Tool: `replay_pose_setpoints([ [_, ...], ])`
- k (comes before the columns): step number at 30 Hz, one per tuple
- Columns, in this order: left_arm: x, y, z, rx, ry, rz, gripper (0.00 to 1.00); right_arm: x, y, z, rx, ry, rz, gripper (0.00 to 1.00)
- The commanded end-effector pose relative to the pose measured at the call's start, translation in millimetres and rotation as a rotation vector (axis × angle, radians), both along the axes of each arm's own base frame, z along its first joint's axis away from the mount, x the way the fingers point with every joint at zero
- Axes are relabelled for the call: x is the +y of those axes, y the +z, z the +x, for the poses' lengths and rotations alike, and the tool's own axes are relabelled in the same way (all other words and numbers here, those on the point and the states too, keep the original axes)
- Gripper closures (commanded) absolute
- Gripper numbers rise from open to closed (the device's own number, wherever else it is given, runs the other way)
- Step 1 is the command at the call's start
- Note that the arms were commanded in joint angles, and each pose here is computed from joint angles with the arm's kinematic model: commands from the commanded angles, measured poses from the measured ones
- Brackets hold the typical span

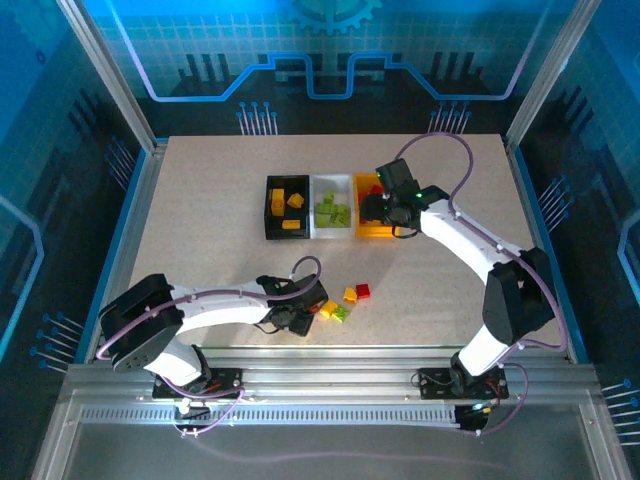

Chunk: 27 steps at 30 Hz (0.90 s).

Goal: Sort the legos into containers by color

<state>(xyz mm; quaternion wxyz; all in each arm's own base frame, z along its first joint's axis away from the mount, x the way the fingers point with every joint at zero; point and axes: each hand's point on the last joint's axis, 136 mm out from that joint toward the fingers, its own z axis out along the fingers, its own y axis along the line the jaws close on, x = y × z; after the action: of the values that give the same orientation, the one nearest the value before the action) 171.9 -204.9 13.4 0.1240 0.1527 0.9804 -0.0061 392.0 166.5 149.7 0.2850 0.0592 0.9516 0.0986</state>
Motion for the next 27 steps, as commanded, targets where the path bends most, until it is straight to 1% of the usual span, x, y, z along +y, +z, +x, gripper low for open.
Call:
replay_pose_setpoints([
  [1,-1.7,5.2,-1.2,-0.006,-0.005,-0.004,0.50,-6.6,7.7,0.4,-0.020,-0.027,0.019,0.31],
  [3,-1.1,11.9,-1.3,-0.018,0.001,-0.021,0.56,-8.6,8.6,0.1,-0.023,-0.034,0.018,0.31],
  [7,-1.8,43.8,8.1,-0.098,0.014,-0.069,0.59,-13.1,10.5,-3.4,-0.030,-0.048,0.025,0.31],
  [11,-14.0,93.0,36.3,-0.223,0.031,-0.184,0.58,-21.7,11.5,-11.5,-0.037,-0.074,0.031,0.31],
  [16,-45.9,139.6,96.4,-0.350,0.045,-0.319,0.58,-33.3,2.9,-26.2,-0.025,-0.108,0.037,0.31],
  [20,-84.9,165.8,152.8,-0.439,0.020,-0.398,0.58,-40.4,-6.0,-38.7,-0.004,-0.118,0.037,0.31],
  [24,-117.0,167.5,209.7,-0.468,0.035,-0.446,0.58,-48.0,-10.8,-49.1,0.007,-0.136,0.035,0.31],
  [27,-134.9,165.1,245.7,-0.475,0.055,-0.475,0.58,-50.7,-9.4,-55.5,0.002,-0.135,0.041,0.31],
])
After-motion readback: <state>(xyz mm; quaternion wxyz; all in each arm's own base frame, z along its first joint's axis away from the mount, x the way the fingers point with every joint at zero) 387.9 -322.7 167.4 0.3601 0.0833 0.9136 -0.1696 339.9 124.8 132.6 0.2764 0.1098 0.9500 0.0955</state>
